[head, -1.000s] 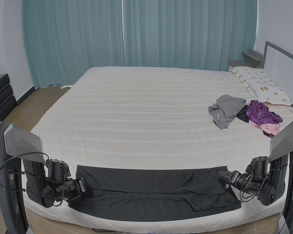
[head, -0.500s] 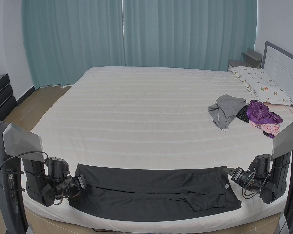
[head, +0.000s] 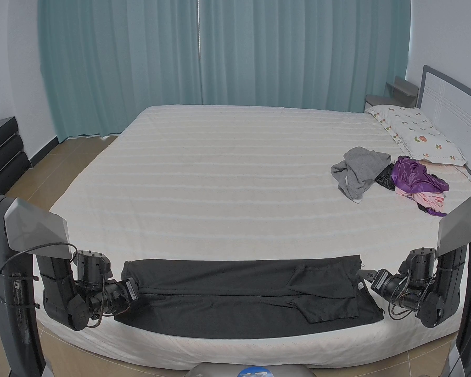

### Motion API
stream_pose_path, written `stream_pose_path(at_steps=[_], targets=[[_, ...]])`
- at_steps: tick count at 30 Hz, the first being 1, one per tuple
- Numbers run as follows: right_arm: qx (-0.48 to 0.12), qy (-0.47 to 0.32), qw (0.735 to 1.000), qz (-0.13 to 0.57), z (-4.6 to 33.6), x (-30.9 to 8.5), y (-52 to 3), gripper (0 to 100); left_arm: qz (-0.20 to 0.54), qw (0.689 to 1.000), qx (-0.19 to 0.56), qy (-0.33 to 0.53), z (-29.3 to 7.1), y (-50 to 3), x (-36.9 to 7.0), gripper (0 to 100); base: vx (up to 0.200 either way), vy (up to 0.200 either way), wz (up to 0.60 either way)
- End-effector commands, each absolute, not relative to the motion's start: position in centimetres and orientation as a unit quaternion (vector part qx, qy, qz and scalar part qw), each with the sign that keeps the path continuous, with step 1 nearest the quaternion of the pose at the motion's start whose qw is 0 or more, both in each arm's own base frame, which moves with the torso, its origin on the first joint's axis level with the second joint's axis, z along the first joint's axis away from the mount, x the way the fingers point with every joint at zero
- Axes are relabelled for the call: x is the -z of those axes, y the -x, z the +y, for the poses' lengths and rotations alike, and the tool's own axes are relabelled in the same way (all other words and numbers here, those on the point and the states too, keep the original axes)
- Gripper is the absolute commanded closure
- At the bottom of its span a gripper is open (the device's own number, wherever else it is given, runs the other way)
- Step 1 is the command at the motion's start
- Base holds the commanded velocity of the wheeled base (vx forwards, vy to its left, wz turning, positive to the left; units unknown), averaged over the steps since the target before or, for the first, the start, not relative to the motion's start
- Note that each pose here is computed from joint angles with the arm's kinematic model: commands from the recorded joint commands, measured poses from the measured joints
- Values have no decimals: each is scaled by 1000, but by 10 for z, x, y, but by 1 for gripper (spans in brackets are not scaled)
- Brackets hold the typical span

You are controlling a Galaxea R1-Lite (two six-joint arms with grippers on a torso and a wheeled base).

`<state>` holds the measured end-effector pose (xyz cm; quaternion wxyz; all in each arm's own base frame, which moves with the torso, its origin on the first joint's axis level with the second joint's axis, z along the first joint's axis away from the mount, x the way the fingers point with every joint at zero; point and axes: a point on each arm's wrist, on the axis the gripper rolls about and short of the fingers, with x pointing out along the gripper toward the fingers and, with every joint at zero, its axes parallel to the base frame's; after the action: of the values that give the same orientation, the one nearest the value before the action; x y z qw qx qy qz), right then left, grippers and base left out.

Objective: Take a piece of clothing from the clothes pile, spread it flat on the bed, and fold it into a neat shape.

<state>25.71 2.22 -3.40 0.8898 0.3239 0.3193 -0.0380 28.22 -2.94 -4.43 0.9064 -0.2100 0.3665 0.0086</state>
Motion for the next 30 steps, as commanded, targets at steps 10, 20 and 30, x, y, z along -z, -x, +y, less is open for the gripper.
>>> stream_pose_path(at_steps=[10,20,30], targets=[[35,-326,889,319,24,34,-258,0,342,907,-13,247,-32,-292,36,100,0,-120,0],[35,-328,889,318,24,34,-257,0,323,914,22,244,-51,-286,14,100,0,-200,0],[36,-335,888,314,24,32,-257,0,281,932,65,218,-93,-276,-26,100,0,-200,0]])
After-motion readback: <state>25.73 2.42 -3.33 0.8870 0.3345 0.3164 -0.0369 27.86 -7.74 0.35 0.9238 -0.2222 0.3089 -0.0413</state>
